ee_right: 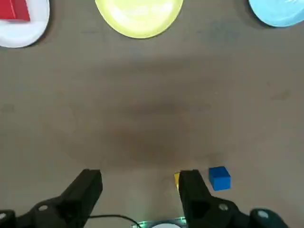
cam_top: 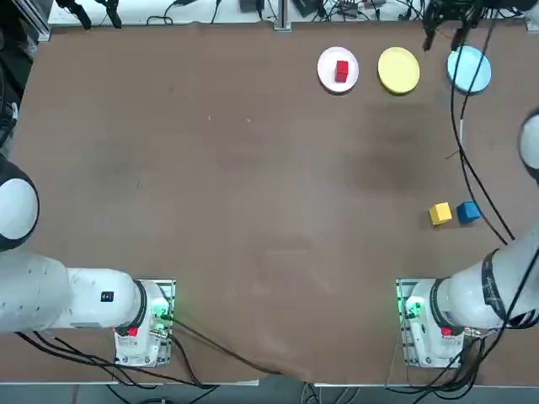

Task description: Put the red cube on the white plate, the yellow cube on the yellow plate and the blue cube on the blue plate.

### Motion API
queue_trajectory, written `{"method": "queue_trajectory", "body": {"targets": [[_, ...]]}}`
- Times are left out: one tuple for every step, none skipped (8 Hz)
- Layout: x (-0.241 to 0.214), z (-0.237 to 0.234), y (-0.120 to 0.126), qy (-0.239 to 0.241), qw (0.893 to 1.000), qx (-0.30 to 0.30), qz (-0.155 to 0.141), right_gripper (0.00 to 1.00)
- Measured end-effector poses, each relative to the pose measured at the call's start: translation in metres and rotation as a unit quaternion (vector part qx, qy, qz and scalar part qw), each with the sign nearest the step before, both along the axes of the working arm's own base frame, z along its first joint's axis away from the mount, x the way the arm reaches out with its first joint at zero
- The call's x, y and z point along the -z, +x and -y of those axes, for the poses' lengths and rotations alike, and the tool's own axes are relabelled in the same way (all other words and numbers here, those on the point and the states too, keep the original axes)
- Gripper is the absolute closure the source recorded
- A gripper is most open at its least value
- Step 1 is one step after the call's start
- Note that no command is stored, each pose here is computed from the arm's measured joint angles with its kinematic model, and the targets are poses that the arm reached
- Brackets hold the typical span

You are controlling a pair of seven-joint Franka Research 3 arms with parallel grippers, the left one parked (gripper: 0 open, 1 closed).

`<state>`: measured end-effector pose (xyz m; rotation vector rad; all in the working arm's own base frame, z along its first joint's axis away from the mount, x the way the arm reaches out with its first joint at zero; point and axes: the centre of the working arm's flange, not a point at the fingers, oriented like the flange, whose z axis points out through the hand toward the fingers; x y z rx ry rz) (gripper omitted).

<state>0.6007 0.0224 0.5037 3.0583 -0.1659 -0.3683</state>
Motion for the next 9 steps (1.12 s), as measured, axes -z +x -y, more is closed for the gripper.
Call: {"method": "queue_trajectory", "body": {"targets": [[0.011, 0.007, -0.02, 0.001, 1.0, 0.003, 0.012, 0.01], [0.031, 0.016, -0.042, 0.002, 1.0, 0.009, 0.019, 0.01], [0.054, 0.024, -0.067, 0.003, 1.0, 0.012, 0.012, 0.01], [0.075, 0.03, -0.089, 0.006, 1.0, 0.006, -0.005, 0.01], [0.092, 0.038, -0.106, 0.013, 1.0, -0.01, -0.024, 0.01], [0.108, 0.05, -0.119, 0.021, 0.999, -0.021, -0.044, 0.01], [0.126, 0.064, -0.131, 0.026, 0.998, -0.016, -0.064, 0.0], [0.145, 0.084, -0.145, 0.033, 0.996, -0.007, -0.084, 0.0], [0.163, 0.105, -0.158, 0.047, 0.994, -0.007, -0.099, 0.0]]}}
